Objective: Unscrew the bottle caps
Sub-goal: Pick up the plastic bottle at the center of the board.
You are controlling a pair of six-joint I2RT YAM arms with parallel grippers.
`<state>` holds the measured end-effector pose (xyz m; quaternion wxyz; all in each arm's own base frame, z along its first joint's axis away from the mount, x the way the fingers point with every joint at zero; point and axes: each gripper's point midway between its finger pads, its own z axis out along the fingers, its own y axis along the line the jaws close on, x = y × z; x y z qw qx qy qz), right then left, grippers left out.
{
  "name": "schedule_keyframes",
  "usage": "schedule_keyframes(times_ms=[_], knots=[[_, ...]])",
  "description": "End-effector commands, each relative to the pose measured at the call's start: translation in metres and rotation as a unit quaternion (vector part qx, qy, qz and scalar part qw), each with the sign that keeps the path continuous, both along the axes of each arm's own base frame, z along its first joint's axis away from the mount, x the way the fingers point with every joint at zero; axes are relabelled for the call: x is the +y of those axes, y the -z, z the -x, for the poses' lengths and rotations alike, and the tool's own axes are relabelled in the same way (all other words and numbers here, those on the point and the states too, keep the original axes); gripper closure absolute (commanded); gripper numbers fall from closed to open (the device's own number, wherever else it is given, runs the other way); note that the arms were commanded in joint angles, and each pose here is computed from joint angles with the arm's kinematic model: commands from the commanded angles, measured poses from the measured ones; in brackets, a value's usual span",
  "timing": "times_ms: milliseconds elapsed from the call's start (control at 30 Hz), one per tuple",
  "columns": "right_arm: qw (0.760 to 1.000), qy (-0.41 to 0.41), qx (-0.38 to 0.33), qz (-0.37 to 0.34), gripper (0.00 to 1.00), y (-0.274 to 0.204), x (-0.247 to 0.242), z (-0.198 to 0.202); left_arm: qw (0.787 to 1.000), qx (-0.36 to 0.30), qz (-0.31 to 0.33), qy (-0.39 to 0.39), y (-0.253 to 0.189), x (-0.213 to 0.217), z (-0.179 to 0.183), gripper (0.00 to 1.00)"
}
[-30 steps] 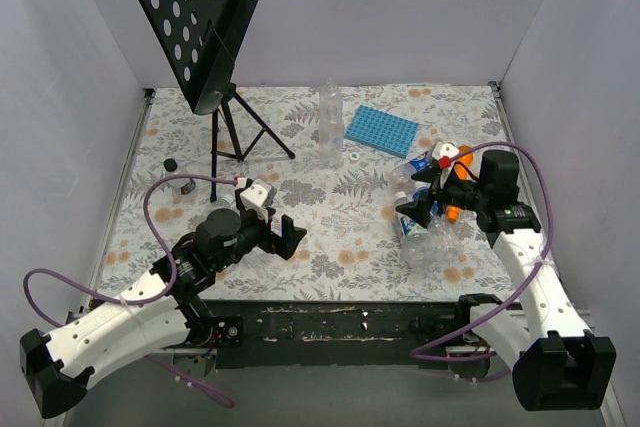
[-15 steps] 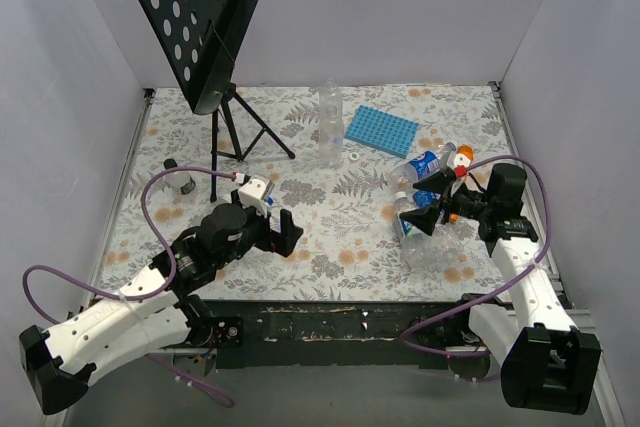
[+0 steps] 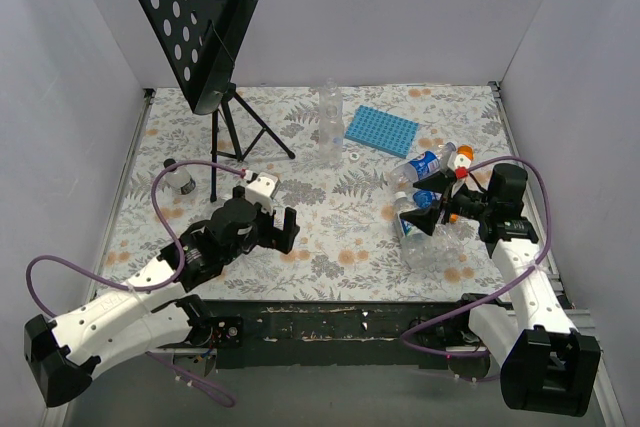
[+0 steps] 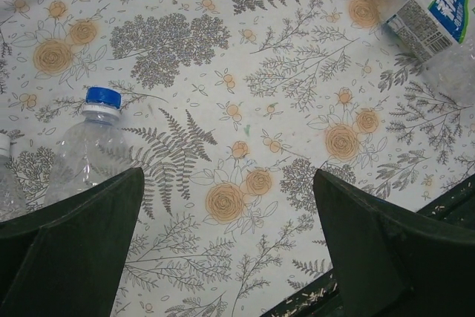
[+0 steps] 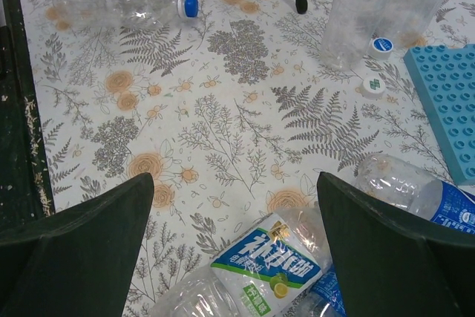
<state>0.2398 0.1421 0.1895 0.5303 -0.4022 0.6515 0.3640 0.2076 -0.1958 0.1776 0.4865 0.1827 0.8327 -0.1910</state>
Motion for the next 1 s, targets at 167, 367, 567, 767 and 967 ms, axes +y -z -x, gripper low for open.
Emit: schedule_keyframes(times_ms=[167,367,567,767,967], knots=[[0.999,-0.007,-0.035,0.001,0.02,-0.008,0.0,0.003,0.999,-0.03,-0.026,-0.024,-0.018,0.01,-0.014,0.02],[0.999,0.001,-0.039,0.005,0.02,-0.005,-0.003,0.002,0.997,-0.041,-0.055,-0.029,-0.018,0.016,-0.018,0.02],[0.999,0.008,-0.033,0.004,0.02,-0.002,-0.007,-0.001,0.994,-0.04,-0.091,-0.038,-0.015,0.018,-0.027,0.02],[1.0,0.006,-0.024,0.002,0.02,0.0,-0.007,-0.003,0.988,-0.056,-0.137,-0.049,-0.016,0.027,-0.036,0.02],[1.0,0.004,-0.02,0.004,0.02,0.001,-0.007,-0.004,0.976,-0.071,-0.195,-0.063,-0.01,0.042,-0.043,0.02]])
